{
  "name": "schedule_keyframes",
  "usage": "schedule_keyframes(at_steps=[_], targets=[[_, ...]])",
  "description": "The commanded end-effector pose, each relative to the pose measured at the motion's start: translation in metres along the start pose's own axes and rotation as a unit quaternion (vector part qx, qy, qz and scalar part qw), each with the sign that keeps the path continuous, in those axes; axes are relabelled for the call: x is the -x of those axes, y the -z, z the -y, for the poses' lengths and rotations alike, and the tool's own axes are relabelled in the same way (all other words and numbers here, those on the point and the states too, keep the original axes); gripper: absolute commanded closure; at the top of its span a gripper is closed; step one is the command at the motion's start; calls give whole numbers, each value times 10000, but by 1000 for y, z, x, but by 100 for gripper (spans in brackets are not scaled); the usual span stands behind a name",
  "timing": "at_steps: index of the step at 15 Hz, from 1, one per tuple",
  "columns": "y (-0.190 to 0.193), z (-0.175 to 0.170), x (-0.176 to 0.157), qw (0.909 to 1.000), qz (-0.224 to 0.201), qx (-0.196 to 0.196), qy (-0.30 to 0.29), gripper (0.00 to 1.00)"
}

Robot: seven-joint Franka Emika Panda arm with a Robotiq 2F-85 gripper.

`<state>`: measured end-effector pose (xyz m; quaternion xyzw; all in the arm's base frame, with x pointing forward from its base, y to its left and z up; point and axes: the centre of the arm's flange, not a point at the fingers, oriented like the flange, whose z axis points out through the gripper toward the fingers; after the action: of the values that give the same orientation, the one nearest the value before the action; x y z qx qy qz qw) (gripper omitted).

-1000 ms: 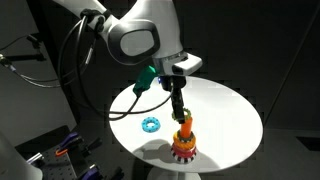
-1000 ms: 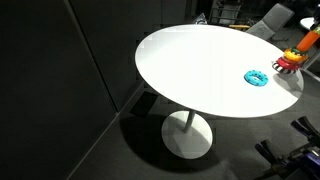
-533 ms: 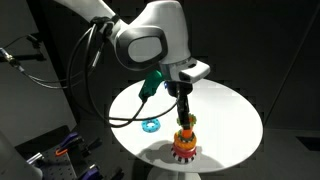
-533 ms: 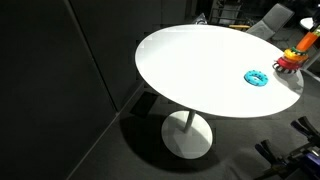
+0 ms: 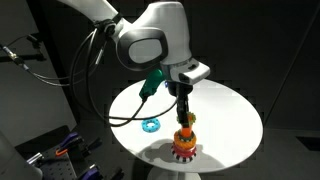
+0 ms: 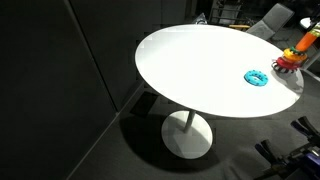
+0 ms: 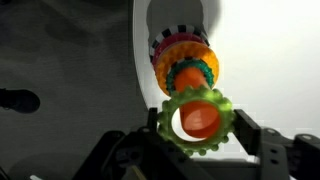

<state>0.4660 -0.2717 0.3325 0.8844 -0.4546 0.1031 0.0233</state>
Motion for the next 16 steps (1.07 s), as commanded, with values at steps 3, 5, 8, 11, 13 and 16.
schedule_keyframes(at_steps=[3, 5, 8, 11, 13, 16], targets=[[6, 5, -6, 9999, -118, -94, -6, 51], [4, 7, -7, 9999, -123, -88, -7, 51], [0, 10, -7, 9999, -67, -112, 8, 51], [-5, 14, -4, 9999, 5, -145, 3, 51], [-9, 16, -2, 9999, 65, -157, -4, 51], [-14, 19, -1, 9998, 145, -149, -2, 51]])
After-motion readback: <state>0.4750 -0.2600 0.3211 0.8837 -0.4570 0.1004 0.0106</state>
